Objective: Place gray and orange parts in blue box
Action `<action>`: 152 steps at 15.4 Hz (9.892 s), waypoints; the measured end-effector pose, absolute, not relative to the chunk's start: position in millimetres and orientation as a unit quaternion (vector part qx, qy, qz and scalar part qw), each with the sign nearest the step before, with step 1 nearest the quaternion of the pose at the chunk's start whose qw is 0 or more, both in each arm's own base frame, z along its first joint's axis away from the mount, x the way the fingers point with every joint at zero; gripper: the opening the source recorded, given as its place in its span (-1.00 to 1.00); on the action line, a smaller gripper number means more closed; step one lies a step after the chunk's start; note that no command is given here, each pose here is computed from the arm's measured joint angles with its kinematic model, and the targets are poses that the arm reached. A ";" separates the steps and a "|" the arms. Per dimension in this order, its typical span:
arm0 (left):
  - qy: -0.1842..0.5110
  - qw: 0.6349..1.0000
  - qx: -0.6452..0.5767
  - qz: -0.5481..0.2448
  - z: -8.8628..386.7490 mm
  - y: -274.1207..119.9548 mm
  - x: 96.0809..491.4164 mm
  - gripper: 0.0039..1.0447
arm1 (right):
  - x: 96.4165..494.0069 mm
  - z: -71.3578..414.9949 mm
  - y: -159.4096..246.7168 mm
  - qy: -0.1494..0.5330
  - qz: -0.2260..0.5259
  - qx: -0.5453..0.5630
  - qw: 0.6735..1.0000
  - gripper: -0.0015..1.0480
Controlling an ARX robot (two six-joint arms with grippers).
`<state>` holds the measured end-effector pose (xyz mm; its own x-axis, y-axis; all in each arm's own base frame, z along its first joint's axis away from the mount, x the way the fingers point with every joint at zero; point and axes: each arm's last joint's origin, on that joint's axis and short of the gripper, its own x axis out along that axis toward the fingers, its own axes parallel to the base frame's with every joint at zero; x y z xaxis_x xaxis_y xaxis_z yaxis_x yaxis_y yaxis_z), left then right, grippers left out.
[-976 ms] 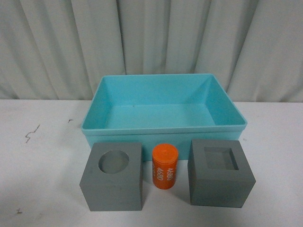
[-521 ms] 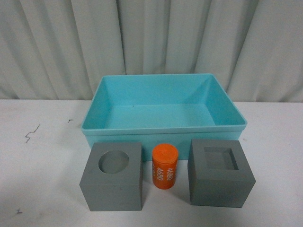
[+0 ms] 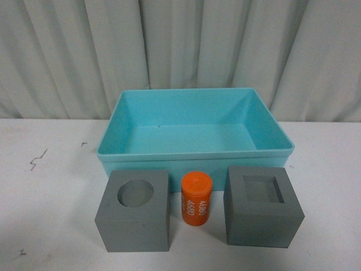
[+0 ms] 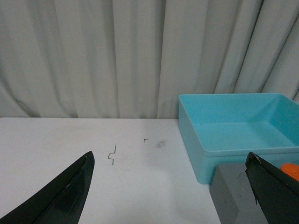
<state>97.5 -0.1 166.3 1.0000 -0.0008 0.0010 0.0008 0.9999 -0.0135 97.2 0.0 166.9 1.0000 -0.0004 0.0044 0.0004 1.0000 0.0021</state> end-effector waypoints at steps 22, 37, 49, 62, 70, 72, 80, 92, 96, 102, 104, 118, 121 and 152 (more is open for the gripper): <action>0.000 1.000 -0.007 0.000 166.3 0.0 97.5 0.88 | 221.0 294.4 25.9 0.089 -0.018 0.129 0.988 0.87; 0.000 1.000 -0.007 0.000 166.3 0.0 97.5 0.88 | 311.6 142.5 89.5 0.450 0.094 0.122 0.880 0.87; 0.000 1.000 -0.007 0.000 166.3 0.0 97.5 0.88 | 327.9 103.7 89.8 0.474 0.094 0.141 0.864 0.87; 0.000 1.000 -0.007 0.000 166.3 0.0 97.5 0.88 | 297.3 180.9 84.8 0.420 0.121 0.143 0.888 -0.64; 0.000 1.000 -0.007 0.000 166.3 0.0 97.5 0.88 | 343.6 222.8 66.8 0.378 0.113 0.129 0.910 -0.65; 0.000 1.000 -0.007 0.000 166.3 0.0 97.5 0.88 | 365.8 223.8 63.3 0.376 0.107 0.130 0.911 -0.65; 0.000 1.000 -0.007 0.000 166.4 0.0 97.5 0.88 | 444.2 210.9 86.6 0.395 0.099 0.117 0.906 -0.65; 0.000 1.000 -0.007 0.000 166.4 0.0 97.5 0.88 | 445.8 179.8 107.8 0.430 0.062 0.078 0.897 -0.15; 0.000 1.000 -0.007 0.000 166.3 0.0 97.5 0.88 | 422.8 228.3 101.8 0.350 0.075 0.108 0.928 0.76; 0.000 1.000 -0.007 0.000 166.4 0.0 97.5 0.88 | 287.1 285.4 74.5 0.030 0.065 0.099 0.992 0.55; 0.000 1.000 -0.007 0.000 166.3 0.0 97.5 0.88 | 225.2 244.3 35.8 -0.013 -0.009 0.020 1.000 -0.22; 0.000 1.000 -0.007 0.000 166.3 0.0 97.5 0.88 | 142.8 179.3 0.0 0.004 0.000 0.003 1.000 -0.97; 0.000 1.000 -0.007 0.000 166.3 0.0 97.5 0.88 | 133.6 175.5 0.0 0.002 0.000 0.003 1.000 -0.96; 0.224 0.969 -0.104 0.009 186.1 -1.5 109.1 0.88 | 97.2 167.0 0.0 -0.003 0.000 0.002 1.000 0.87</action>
<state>109.1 -1.5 186.1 0.8992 -0.0301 -0.4365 -0.0631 0.9783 -0.1974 97.2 0.0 167.0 1.0000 0.0000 0.0051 0.0000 1.0000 0.0048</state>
